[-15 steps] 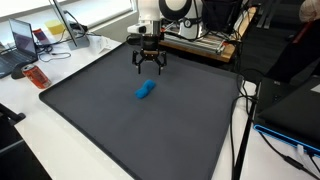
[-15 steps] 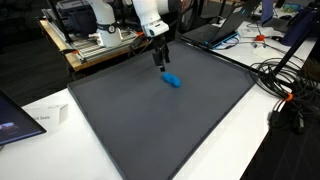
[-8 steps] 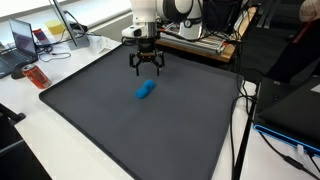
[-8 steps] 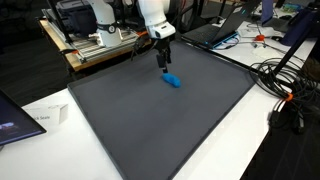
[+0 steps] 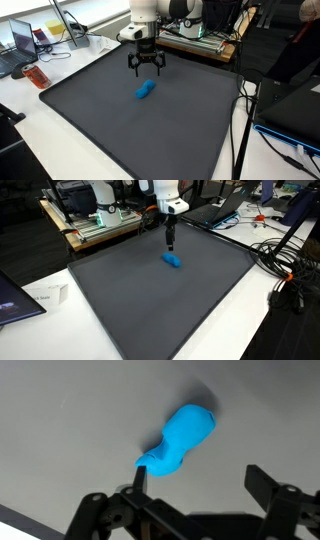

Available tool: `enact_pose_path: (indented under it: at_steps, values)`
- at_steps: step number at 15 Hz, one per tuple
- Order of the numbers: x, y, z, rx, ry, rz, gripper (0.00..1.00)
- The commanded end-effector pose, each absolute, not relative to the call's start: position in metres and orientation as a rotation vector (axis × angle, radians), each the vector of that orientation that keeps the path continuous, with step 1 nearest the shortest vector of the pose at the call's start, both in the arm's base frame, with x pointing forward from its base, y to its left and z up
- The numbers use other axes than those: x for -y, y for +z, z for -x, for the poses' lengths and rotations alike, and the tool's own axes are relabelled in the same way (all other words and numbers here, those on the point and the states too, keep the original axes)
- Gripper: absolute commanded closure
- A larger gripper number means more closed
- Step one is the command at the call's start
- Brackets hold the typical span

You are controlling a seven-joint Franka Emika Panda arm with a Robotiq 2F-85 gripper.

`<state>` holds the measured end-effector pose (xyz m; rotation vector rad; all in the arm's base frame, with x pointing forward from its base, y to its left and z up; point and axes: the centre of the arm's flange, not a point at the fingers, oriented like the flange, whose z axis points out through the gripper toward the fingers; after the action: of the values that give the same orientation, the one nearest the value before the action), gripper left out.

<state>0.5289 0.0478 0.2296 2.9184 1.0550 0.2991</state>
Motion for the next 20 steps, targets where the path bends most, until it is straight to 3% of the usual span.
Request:
enact_pose_path:
  at_steps: [1,12,20]
  values:
    - [-0.056,0.237,-0.535,-1.066,0.232,-2.917,0.00]
    - [-0.037,0.207,-0.533,-1.038,0.158,-2.952,0.00]
    - [-0.044,0.199,-0.527,-1.344,0.152,-2.773,0.00]
